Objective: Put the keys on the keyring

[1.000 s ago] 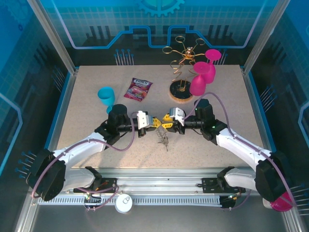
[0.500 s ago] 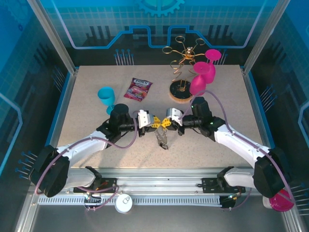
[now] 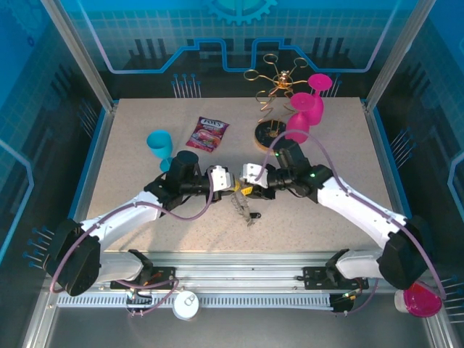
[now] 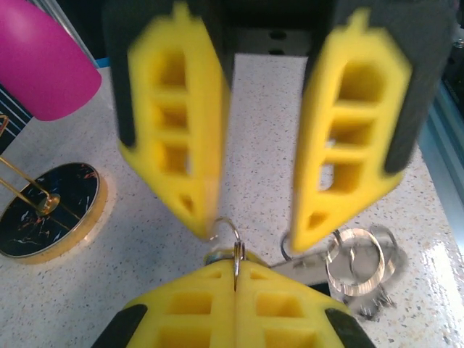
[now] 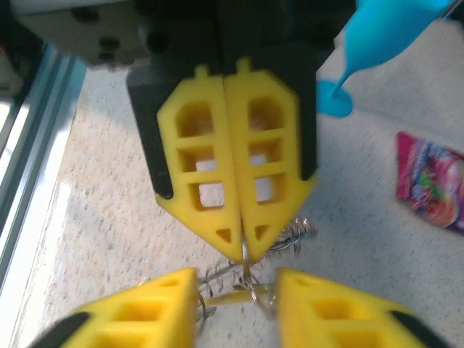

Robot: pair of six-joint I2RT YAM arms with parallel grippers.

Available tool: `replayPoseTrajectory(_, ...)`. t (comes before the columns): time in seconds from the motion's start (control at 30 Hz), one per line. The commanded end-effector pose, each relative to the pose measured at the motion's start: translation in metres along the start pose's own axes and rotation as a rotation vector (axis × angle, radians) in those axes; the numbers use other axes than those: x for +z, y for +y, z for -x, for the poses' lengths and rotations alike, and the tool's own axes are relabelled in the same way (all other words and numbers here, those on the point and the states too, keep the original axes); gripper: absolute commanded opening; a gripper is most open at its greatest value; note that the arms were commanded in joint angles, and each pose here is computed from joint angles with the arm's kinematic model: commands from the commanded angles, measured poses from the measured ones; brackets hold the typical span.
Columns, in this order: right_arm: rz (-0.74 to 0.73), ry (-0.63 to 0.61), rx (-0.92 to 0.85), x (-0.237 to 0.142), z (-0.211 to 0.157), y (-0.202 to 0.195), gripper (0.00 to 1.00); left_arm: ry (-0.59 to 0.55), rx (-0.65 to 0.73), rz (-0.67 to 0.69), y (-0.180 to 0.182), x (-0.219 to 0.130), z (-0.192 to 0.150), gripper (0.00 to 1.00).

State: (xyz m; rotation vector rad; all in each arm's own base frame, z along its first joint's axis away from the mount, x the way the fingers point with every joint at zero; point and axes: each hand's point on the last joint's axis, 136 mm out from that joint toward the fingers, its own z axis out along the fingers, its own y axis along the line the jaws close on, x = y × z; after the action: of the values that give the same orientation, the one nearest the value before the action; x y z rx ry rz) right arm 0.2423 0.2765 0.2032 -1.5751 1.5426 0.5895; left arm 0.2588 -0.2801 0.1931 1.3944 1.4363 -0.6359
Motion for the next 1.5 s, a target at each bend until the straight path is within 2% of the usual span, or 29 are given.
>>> replayPoseTrajectory(0.0,-0.086,-0.182,0.014,-0.018,0.015,-0.009,0.46,-0.112,0.029,0.009,-0.001,-0.010,0.017,0.00)
replayPoseTrajectory(0.1,-0.129,-0.139,-0.017,-0.012,-0.007,-0.008,0.46,-0.177,0.051,0.007,-0.004,-0.014,0.022,0.00)
replayPoseTrajectory(0.27,-0.087,-0.110,-0.076,0.000,-0.007,0.007,0.47,-0.215,0.039,-0.003,-0.004,-0.015,0.025,0.00)
replayPoseTrajectory(0.47,-0.132,-0.101,-0.157,0.001,0.001,0.003,0.49,-0.217,0.048,-0.057,-0.014,-0.016,0.024,0.00)
replayPoseTrajectory(0.7,-0.172,0.002,-0.344,0.001,0.004,0.004,0.49,-0.205,0.068,-0.106,-0.023,-0.016,0.023,0.00)
replayPoseTrajectory(0.87,-0.166,0.062,-0.543,0.001,0.000,0.019,0.44,-0.158,0.091,-0.128,-0.029,-0.016,0.015,0.00)
replayPoseTrajectory(1.03,-0.156,0.074,-0.651,0.006,0.001,0.026,0.40,-0.142,0.102,-0.143,-0.030,-0.015,0.012,0.00)
replayPoseTrajectory(1.27,-0.130,0.113,-0.691,0.018,-0.007,0.027,0.33,-0.143,0.103,-0.165,-0.034,-0.014,0.013,0.00)
replayPoseTrajectory(1.47,-0.137,0.119,-0.706,0.023,-0.005,0.025,0.22,-0.140,0.099,-0.166,-0.033,-0.015,0.014,0.00)
